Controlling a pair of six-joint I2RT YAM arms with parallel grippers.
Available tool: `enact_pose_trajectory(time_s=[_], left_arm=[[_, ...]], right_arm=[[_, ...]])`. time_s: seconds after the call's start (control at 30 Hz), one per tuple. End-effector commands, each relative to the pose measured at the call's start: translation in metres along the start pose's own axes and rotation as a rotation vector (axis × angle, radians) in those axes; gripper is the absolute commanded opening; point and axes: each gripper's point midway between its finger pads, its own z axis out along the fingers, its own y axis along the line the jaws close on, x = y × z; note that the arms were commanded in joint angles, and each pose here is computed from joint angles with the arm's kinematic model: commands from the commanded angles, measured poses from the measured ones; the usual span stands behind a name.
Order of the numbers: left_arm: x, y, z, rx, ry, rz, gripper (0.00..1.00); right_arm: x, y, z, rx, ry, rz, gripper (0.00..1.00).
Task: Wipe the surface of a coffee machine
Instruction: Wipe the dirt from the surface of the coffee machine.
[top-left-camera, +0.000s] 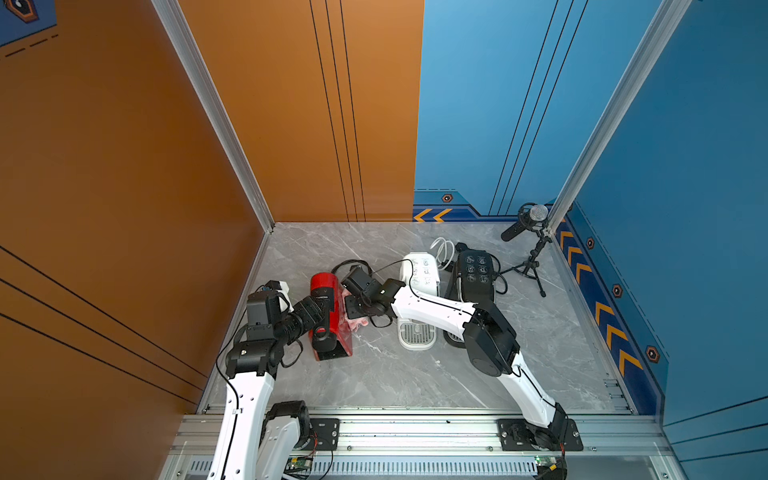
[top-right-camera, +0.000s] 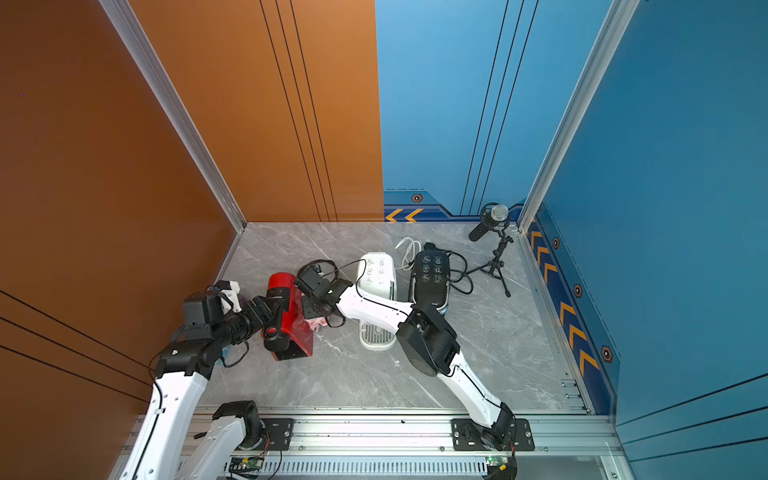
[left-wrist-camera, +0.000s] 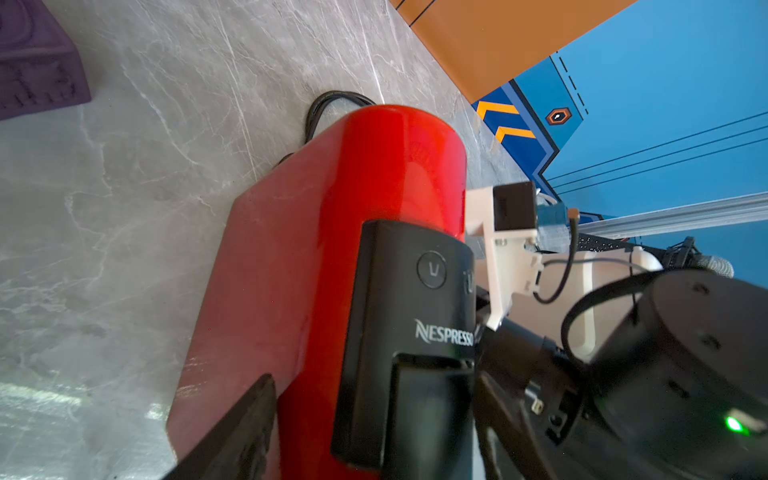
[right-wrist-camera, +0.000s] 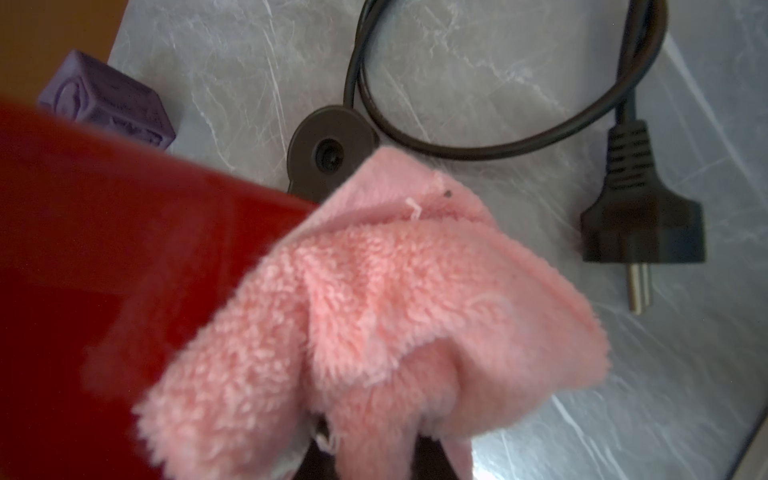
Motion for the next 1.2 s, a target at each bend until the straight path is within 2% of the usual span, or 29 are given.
enact_pose_trajectory(time_s=[0.0, 0.27, 0.83, 1.17], left_arm=[[0.05, 0.04, 0.012, -0.119, 0.17, -0.15, 0.75], [0.06, 0.039, 0.02, -0.084, 0.205, -0.186, 0.76], [0.071, 0.029, 0.048, -0.056, 0.312, -0.094, 0.77], [0.081, 0.019, 0.063, -0.015, 0.324, -0.071, 0.77]], right_arm=[[-0.02, 0.039, -0.048, -0.114, -0.071, -0.026, 0.0], [-0.039, 0.046, -0.071, -0.141, -0.103, -0.048, 0.0], [-0.059, 0.04, -0.093, -0.123, -0.135, -0.078, 0.0], [-0.076, 0.022, -0.107, -0.083, -0.162, -0.088, 0.0]])
